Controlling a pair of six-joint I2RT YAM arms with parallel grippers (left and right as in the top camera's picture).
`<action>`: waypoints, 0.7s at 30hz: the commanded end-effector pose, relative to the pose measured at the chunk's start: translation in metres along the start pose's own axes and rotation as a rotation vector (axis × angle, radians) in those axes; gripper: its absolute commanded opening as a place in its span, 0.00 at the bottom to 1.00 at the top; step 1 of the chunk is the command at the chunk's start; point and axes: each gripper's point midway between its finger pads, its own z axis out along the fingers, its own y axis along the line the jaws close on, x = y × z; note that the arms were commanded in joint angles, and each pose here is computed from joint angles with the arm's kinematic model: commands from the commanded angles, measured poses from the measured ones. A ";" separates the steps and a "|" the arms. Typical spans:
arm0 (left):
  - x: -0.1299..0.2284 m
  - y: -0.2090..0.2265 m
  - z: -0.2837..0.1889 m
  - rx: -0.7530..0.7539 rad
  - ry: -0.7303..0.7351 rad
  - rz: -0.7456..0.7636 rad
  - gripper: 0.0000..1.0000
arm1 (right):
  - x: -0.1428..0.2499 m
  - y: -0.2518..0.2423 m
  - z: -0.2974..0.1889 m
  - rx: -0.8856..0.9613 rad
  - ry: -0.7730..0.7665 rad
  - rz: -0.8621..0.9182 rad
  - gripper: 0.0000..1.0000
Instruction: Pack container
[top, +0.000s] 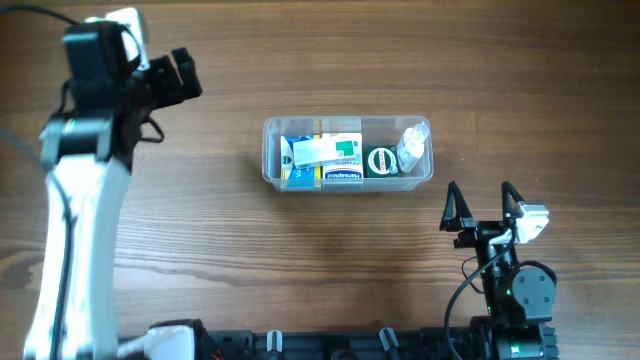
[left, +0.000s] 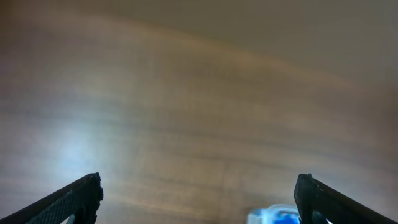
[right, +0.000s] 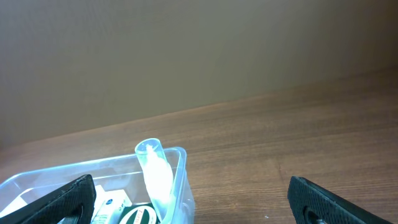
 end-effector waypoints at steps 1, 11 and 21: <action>-0.025 -0.007 -0.058 0.026 -0.150 -0.005 1.00 | 0.000 0.003 0.000 -0.019 0.000 0.016 1.00; -0.043 -0.016 -0.170 0.081 -0.410 0.007 1.00 | 0.001 0.003 0.000 -0.018 0.002 0.016 1.00; 0.004 -0.010 -0.242 0.110 -0.569 0.026 1.00 | 0.000 0.003 0.000 -0.018 0.002 0.016 1.00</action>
